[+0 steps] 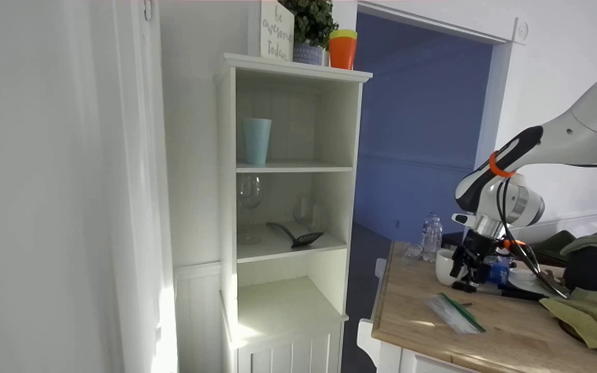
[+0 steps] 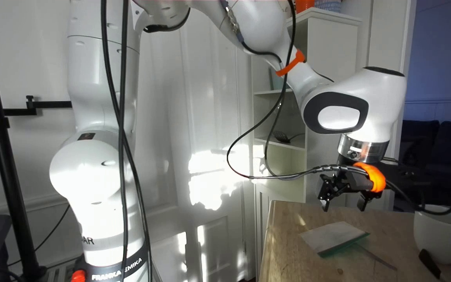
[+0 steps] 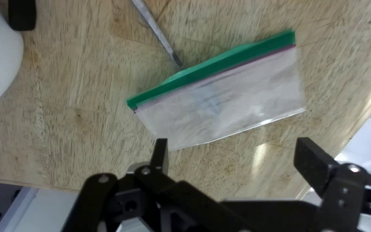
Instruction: Put the spoon in the white cup
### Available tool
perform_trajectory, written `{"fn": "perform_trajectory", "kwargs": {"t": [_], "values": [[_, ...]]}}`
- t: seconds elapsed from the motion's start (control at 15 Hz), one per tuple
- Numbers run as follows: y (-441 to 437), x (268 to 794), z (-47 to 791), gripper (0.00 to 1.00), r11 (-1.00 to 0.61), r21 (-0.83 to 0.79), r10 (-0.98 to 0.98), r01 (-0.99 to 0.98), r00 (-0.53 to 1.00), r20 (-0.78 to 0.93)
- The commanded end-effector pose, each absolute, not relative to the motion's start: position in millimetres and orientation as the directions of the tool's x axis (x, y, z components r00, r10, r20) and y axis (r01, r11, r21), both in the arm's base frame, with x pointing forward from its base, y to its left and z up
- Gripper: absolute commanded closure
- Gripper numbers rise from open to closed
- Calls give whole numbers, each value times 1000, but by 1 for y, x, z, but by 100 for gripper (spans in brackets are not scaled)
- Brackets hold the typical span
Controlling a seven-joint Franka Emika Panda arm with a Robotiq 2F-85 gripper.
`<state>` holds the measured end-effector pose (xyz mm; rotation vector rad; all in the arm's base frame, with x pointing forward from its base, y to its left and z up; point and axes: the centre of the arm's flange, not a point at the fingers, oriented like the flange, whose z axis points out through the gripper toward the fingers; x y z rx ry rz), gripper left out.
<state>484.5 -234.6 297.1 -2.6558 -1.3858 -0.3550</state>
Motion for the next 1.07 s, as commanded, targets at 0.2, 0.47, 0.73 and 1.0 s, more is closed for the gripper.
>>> {"fn": "perform_trajectory", "kwargs": {"t": [0.2,0.47,0.73,1.0], "values": [[-274,517,261,0,-559,41,789,828,517,331],[-286,527,249,0,-461,51,847,886,422,324],[-298,533,242,0,-431,48,861,901,395,320],[-308,529,237,16,-388,17,875,921,363,319]]}}
